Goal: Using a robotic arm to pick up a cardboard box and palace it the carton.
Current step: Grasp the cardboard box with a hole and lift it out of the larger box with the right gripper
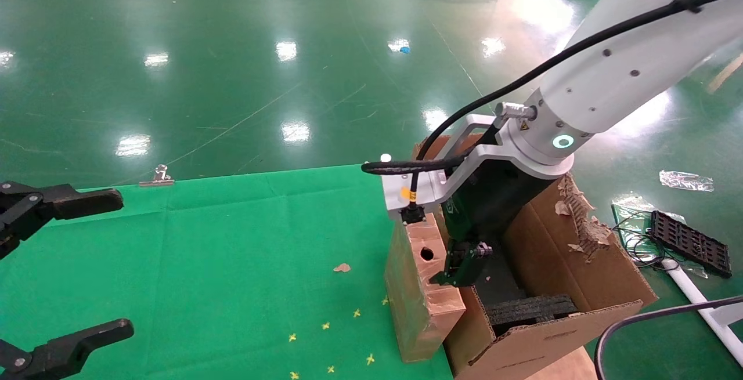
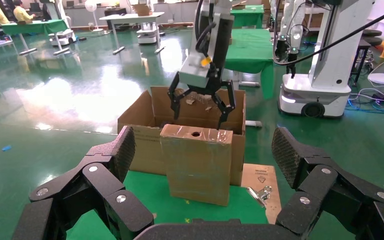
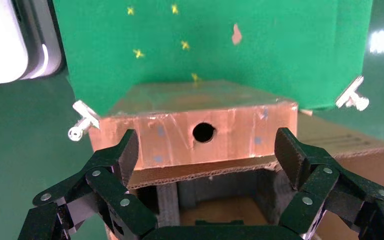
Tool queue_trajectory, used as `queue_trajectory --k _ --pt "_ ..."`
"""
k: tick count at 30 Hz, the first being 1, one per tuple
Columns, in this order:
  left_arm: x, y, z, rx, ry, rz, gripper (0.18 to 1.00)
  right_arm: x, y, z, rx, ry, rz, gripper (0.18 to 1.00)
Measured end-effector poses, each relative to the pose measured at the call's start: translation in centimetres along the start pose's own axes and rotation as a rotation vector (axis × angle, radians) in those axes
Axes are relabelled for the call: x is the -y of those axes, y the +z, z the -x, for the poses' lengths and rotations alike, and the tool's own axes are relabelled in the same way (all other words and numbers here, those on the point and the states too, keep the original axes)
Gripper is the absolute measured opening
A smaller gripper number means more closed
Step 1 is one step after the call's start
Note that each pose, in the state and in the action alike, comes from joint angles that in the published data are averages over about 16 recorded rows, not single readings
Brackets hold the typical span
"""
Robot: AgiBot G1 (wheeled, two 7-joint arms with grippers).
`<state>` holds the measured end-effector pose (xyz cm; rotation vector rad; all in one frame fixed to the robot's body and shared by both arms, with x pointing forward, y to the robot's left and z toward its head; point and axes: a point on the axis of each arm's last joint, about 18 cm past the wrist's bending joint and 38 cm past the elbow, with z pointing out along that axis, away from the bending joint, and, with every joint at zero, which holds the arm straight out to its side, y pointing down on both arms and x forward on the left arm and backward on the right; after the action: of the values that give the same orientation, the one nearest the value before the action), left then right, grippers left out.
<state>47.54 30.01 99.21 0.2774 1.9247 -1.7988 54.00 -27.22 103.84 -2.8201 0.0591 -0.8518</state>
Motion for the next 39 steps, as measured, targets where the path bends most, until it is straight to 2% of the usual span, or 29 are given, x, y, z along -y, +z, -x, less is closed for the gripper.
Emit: queue_trajectory --k 16,21,25,30,39 --pt "0.0 0.0 0.0 0.000 0.000 0.000 1.001 -0.6 2.1 0.6 0.043 0.065 0.094 1.000" --pt "0.0 0.0 0.0 0.000 0.000 0.000 1.001 -0.6 2.1 0.5 0.041 0.089 0.094 1.000" --pt "0.0 0.0 0.0 0.000 0.000 0.000 1.001 -0.8 1.6 0.2 0.026 0.142 0.068 1.000" --pt "0.0 0.0 0.0 0.000 0.000 0.000 1.001 -1.4 0.6 -0.6 0.008 0.301 0.038 1.000" --pt "0.0 0.0 0.0 0.000 0.000 0.000 1.001 -3.3 0.5 -2.2 0.042 0.762 0.032 1.000"
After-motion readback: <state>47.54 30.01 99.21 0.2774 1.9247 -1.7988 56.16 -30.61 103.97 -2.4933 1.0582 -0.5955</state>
